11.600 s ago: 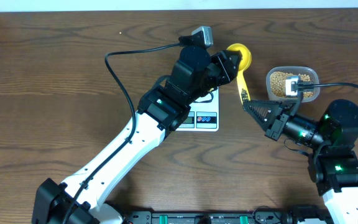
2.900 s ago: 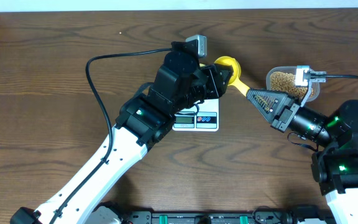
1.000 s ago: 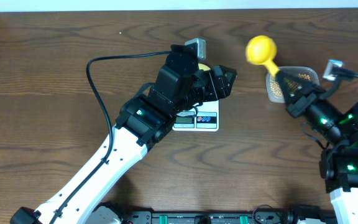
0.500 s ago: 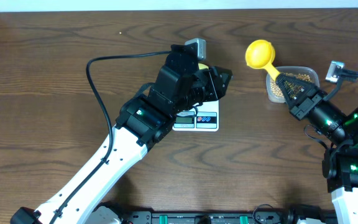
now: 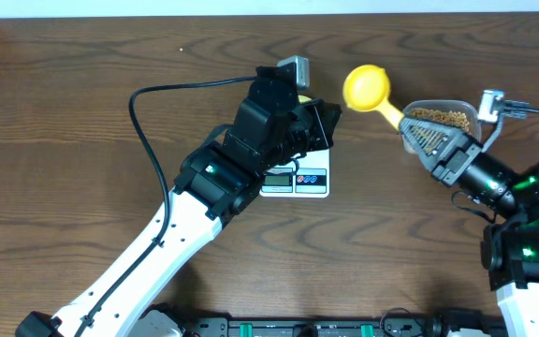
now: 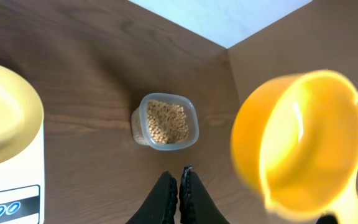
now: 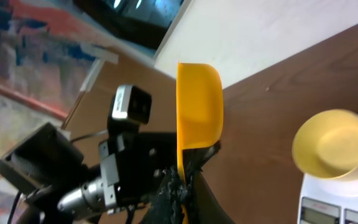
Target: Scoop item into bowl and weigh 50g on scale
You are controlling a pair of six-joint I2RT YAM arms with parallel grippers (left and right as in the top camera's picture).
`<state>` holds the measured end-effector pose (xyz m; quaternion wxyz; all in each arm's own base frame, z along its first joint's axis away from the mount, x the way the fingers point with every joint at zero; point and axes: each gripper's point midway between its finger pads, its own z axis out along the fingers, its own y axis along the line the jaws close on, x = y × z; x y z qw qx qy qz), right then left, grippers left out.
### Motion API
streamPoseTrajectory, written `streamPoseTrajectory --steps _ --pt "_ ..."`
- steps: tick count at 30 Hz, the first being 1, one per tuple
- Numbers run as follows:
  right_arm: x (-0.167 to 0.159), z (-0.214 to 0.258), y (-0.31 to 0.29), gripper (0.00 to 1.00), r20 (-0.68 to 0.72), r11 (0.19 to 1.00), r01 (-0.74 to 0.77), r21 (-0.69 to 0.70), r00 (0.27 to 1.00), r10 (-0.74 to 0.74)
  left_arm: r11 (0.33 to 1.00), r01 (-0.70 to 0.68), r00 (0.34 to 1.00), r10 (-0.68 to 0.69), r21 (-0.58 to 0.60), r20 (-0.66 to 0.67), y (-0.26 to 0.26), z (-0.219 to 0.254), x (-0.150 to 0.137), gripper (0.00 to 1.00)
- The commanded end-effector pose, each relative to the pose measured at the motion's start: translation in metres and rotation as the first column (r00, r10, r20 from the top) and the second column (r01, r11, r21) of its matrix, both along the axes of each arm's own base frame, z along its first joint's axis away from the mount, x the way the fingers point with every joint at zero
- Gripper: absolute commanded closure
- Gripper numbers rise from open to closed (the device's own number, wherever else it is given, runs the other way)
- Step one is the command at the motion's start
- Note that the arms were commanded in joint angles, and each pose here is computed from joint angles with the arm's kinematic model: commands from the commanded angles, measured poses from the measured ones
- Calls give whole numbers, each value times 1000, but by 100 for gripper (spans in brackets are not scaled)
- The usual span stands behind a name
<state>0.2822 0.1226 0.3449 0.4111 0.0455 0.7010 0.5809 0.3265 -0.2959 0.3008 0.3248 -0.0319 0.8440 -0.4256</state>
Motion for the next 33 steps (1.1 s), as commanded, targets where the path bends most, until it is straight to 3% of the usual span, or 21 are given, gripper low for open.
streamPoseTrajectory --steps 1,33 --pt "-6 10 8 99 32 1000 -28 -9 999 29 1000 -13 1000 13 -16 -7 0 1 2 92" --pt "-10 -2 20 99 3 997 -61 -40 998 61 999 14 1000 -13 -50 19 -6 11 1 92"
